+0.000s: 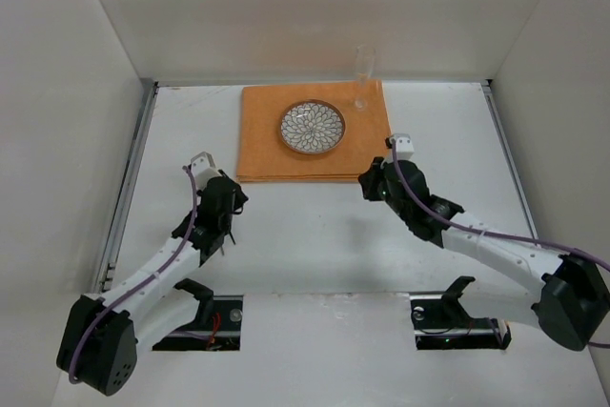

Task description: Set the dinner table for one person

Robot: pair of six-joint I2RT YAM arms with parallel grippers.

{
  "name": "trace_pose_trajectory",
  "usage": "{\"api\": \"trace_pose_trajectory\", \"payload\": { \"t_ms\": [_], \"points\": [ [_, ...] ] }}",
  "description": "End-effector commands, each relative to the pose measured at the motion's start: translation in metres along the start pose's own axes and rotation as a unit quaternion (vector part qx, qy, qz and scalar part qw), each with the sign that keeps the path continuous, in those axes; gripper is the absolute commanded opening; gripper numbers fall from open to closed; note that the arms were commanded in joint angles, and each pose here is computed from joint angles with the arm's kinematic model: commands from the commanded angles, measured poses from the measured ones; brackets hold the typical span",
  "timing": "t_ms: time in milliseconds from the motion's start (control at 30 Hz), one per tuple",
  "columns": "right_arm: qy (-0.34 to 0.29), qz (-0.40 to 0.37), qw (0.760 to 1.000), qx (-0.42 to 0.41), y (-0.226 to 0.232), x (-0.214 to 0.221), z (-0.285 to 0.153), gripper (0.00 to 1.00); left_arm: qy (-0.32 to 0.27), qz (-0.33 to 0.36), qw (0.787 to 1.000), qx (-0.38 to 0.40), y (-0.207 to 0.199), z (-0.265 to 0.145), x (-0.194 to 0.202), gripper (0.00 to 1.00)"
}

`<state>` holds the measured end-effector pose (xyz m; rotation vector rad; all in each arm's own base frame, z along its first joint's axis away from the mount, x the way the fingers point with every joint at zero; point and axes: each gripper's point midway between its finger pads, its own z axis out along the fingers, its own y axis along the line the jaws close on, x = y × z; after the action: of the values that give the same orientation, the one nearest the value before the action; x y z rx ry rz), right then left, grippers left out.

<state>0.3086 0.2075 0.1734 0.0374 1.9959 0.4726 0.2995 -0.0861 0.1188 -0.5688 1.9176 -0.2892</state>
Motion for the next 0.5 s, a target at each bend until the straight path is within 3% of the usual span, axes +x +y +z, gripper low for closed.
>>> {"api": "trace_pose_trajectory", "payload": {
  "t_ms": [0,167,467],
  "points": [
    [-0.046,0.023,0.997,-0.059,0.031,-0.012,-0.011,0.10,0.023,0.017,0.998,-0.063,0.031,-0.009,0.003,0.15],
    [-0.056,0.025,0.994,-0.086,0.037,0.001,-0.018,0.13,0.041,0.023,0.991,-0.127,0.063,-0.012,0.008,0.33],
    [-0.043,0.019,0.993,-0.108,0.045,0.028,-0.015,0.17,0.084,0.050,0.984,-0.151,0.070,-0.001,0.031,0.35]
  ]
}}
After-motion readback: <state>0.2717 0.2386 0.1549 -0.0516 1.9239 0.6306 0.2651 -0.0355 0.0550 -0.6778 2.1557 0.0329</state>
